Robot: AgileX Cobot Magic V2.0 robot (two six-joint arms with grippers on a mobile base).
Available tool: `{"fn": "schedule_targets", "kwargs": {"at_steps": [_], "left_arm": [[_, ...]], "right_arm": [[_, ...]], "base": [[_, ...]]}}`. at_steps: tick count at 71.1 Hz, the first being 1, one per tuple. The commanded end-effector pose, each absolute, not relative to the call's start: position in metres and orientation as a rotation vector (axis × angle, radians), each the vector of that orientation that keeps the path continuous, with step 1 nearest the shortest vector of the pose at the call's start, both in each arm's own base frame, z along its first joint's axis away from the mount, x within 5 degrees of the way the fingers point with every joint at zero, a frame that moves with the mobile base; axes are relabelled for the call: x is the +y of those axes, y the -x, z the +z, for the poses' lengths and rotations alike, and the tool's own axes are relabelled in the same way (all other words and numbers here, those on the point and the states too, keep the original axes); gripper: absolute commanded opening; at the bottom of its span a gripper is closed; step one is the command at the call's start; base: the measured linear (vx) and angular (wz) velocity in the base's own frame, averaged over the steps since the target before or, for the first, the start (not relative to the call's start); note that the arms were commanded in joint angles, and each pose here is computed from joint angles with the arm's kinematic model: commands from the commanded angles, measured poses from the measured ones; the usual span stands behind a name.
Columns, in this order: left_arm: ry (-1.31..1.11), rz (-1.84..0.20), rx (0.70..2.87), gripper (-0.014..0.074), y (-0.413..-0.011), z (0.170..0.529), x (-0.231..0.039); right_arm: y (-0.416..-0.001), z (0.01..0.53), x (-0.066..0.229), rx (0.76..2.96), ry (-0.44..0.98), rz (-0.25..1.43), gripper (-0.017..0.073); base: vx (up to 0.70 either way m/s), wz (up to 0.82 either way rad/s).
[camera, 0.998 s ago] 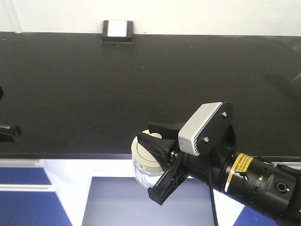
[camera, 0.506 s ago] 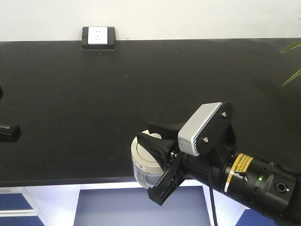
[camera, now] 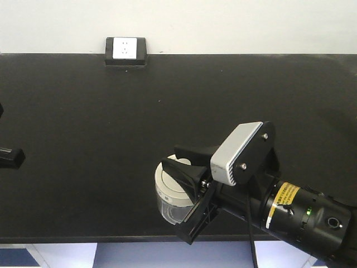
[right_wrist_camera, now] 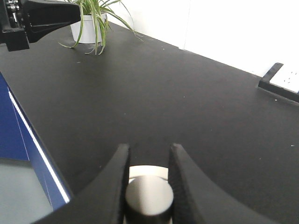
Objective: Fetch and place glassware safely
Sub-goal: 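Turn the base to face the black counter, jar held in right gripper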
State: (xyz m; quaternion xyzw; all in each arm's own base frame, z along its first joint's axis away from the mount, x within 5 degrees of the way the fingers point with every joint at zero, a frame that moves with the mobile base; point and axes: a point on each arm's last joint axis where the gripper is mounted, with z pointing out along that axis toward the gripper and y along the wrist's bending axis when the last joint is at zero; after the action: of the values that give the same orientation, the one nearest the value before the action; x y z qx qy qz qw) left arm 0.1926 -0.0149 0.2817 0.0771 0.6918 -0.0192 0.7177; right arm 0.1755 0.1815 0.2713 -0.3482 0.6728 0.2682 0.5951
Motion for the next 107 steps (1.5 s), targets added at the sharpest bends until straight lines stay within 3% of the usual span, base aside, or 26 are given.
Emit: {"fn": "schedule_targets", "kwargs": {"at_steps": [1,107], "left_arm": [[-0.158,-0.062,1.426,-0.0007,-0.1924,0.2981,-0.016],[-0.158,-0.062,1.427,-0.0007,-0.1926,0.2979,-0.016]], "right_arm": [[-0.1737,0.2966,0.182,1.418,0.757,0.676,-0.0003],[-0.1742,0.2957,0.1825,1.421,0.758,0.676,-0.0003]], "base": [[0.1,0.04],[0.06,0.02]]}}
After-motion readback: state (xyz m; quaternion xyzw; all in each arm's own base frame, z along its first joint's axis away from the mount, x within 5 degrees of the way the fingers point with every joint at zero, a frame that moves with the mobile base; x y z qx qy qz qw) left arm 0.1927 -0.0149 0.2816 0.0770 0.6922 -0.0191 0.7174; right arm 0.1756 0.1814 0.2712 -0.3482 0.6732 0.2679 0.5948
